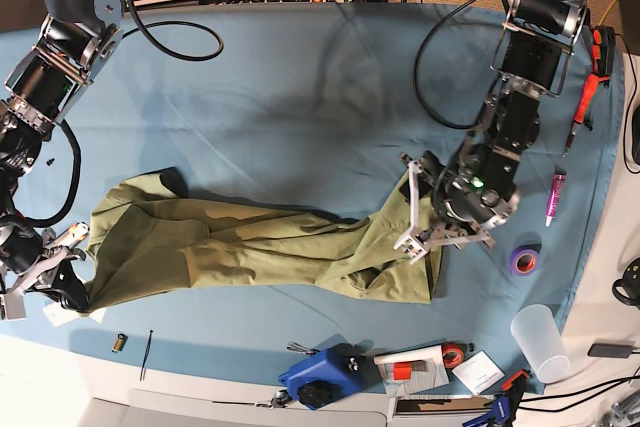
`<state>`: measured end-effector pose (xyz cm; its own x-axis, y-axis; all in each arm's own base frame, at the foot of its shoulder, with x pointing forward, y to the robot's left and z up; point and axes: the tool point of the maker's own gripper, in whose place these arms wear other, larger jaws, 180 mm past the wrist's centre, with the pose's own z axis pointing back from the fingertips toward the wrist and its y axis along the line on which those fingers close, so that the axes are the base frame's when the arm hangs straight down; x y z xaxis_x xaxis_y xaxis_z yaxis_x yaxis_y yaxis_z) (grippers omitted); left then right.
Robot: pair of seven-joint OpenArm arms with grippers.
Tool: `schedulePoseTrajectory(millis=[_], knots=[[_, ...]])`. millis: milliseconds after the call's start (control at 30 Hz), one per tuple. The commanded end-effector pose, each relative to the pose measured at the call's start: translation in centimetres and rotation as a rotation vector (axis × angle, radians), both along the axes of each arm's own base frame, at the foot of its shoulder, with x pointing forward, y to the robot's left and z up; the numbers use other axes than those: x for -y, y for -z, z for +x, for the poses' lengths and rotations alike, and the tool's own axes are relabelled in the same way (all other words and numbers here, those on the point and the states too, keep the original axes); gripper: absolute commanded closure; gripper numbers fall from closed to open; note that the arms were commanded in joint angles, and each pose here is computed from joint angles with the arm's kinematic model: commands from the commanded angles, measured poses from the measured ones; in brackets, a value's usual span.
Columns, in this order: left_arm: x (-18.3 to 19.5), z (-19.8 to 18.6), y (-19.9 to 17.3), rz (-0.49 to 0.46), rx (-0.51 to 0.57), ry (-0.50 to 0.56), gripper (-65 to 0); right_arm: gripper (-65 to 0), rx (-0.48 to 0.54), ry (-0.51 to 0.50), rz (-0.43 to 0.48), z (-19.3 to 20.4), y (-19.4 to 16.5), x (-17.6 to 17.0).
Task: Layout the t-shirt on the table in an organized manner, then fold the t-shirt properly
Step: 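Regrasp the t-shirt edge with the left gripper, then lift the t-shirt with both grippers and hold it up spread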
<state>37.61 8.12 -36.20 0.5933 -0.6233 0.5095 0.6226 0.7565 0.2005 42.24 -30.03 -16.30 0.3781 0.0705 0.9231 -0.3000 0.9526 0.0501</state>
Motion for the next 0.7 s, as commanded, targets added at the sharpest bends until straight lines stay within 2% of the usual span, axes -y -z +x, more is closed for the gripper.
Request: schedulePoseTrajectory(millis=[0,100,167,233,400,567,667], knots=[[-0.1,1.4,-1.8,-0.007,0.056,-0.015,-34.6,0.0,0.078,0.000,-0.005,0.3,-2.6,0.3],[-0.4,1.5,-1.8,-0.009,0.057,-0.036,-34.5,0.0,0.078,0.000,-0.005,0.3,-2.6,0.3],[-0.3,1.5,-1.8,-0.010,0.057,-0.034,-32.1,0.0,0.078,0.000,-0.005,0.3,-2.6,0.3],[-0.4,1.5,-1.8,-0.006,0.059,-0.035,-25.2,0.0,0.078,0.000,-0.005,0.3,-2.6,0.3],[-0.9,1.2,-1.4,0.020,0.031,-0.044,-0.8,0.0,0.078,0.000,-0.005,0.4,-2.6,0.3],[-1.3,1.3,-1.5,0.031,0.027,-0.070,0.0,0.0,0.097,0.001,0.001,0.5,-3.0,0.3],[-2.8,2.9,-3.0,0.085,0.094,-0.136,0.0,0.0,0.157,0.004,0.018,0.8,-4.2,0.3]])
